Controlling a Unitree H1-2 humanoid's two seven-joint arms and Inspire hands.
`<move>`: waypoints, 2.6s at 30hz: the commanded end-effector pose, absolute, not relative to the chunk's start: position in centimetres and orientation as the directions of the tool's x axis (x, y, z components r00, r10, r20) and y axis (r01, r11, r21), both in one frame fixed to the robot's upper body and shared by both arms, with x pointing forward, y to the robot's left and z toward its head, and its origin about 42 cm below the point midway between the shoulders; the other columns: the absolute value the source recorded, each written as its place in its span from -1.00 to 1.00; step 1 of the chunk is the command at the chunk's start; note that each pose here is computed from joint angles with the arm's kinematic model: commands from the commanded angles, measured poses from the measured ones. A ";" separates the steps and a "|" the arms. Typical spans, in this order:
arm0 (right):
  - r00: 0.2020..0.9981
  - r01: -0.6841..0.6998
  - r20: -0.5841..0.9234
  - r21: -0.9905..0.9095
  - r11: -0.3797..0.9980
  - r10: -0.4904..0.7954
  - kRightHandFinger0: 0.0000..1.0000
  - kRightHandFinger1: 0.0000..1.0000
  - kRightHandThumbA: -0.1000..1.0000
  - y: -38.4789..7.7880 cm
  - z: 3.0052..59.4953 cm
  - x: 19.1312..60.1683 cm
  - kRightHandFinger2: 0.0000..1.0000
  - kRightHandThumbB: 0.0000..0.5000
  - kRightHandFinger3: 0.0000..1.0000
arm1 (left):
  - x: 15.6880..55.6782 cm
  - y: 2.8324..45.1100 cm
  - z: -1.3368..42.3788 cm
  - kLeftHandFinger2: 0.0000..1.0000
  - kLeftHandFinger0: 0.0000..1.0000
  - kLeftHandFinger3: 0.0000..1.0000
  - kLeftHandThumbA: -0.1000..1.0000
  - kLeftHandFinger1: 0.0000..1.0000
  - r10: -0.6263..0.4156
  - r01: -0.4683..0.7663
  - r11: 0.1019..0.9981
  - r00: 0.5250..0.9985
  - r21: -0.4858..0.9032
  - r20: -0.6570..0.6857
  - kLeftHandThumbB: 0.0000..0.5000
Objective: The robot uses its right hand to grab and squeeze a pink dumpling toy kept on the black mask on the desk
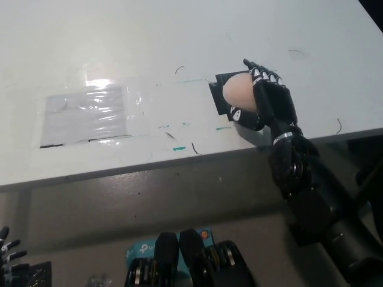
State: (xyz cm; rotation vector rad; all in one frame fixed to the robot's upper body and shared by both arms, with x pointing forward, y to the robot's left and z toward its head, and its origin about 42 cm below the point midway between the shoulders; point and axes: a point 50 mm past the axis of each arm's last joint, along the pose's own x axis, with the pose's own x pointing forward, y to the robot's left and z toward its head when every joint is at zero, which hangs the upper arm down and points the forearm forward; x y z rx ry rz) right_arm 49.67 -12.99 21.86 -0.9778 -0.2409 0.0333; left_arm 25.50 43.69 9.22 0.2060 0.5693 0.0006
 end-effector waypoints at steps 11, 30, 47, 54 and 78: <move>0.939 0.156 0.319 -0.728 0.668 0.128 1.00 1.00 0.30 -13.8 29.0 48.1 1.00 0.97 1.00 | 25.8 45.0 11.2 0.84 0.45 0.92 1.00 0.68 0.071 0.051 0.974 0.857 0.221 -0.511 -0.53; 0.998 -0.051 -0.026 -0.873 0.485 0.059 1.00 1.00 1.00 -14.0 23.9 50.7 1.00 1.00 1.00 | 26.8 45.0 11.6 0.79 0.44 0.92 1.00 0.62 0.068 0.048 0.973 0.876 0.227 -0.477 -0.49; 0.994 0.035 0.085 -0.863 0.503 0.076 1.00 1.00 1.00 -14.6 27.6 49.6 1.00 1.00 1.00 | 26.9 45.0 11.9 0.82 0.54 0.82 1.00 0.67 0.057 0.054 0.974 0.882 0.219 -0.468 -0.42; 0.980 0.078 0.165 -0.837 0.542 0.112 1.00 1.00 1.00 -14.6 30.5 47.9 1.00 1.00 1.00 | 27.0 45.0 11.8 0.77 0.50 0.87 1.00 0.64 0.060 0.041 0.979 0.880 0.201 -0.470 -0.36; 0.966 0.225 0.204 -0.376 0.899 -0.156 -0.43 -0.35 -1.00 -25.4 20.3 35.7 -0.09 -0.47 0.30 | 26.8 45.2 11.9 0.80 0.52 0.82 1.00 0.65 0.090 0.021 0.976 0.868 0.217 -0.489 -0.40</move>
